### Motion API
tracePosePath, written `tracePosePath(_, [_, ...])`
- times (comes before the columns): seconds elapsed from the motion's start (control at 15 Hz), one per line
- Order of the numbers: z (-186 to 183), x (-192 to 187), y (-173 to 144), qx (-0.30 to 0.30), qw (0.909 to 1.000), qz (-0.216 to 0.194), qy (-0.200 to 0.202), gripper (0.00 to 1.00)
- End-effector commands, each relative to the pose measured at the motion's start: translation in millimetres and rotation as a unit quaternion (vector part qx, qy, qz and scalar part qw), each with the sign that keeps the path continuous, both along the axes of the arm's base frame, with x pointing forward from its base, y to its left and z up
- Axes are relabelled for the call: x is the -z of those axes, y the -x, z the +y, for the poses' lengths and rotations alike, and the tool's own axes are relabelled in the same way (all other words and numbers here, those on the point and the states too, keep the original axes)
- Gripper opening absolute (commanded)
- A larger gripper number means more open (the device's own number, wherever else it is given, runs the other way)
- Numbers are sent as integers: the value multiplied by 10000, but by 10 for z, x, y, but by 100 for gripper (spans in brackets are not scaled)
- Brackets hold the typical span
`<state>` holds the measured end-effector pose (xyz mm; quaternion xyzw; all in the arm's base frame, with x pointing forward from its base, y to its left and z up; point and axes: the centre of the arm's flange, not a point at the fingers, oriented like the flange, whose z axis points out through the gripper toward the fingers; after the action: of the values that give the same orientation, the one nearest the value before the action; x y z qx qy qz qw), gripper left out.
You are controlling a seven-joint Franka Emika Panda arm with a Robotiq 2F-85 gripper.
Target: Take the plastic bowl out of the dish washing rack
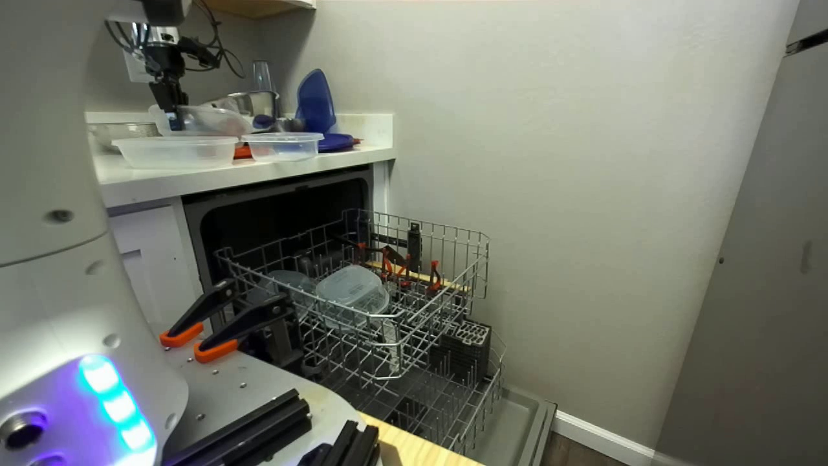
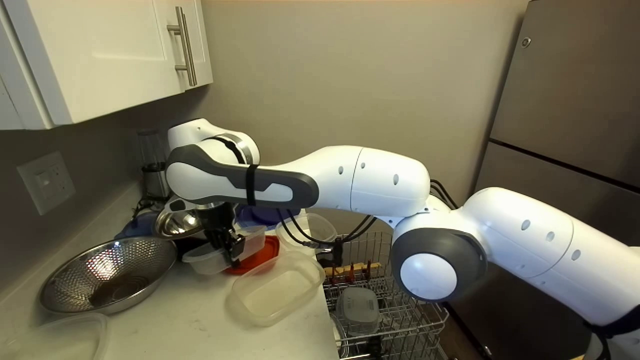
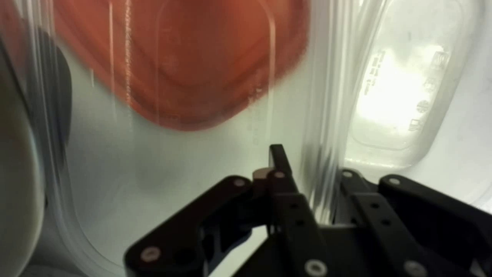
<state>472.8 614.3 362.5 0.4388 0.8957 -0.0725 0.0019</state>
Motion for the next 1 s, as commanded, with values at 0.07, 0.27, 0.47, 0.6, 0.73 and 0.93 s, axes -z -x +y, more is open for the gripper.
tracePosePath(0.07, [-153, -79, 49, -354, 9988, 232, -255, 60])
tracePosePath(0.27, [-227, -253, 118, -294, 9987, 286, -306, 79])
tracePosePath(0.47, [-272, -446, 194, -236, 9989, 170, -359, 98])
tracePosePath(0.6, [-322, -533, 207, -194, 9987, 108, -456, 100])
tracePosePath(0.73, [-405, -588, 199, -99, 9985, 77, -530, 100])
tracePosePath(0.93, [-548, -629, 208, 91, 9984, 49, -548, 100])
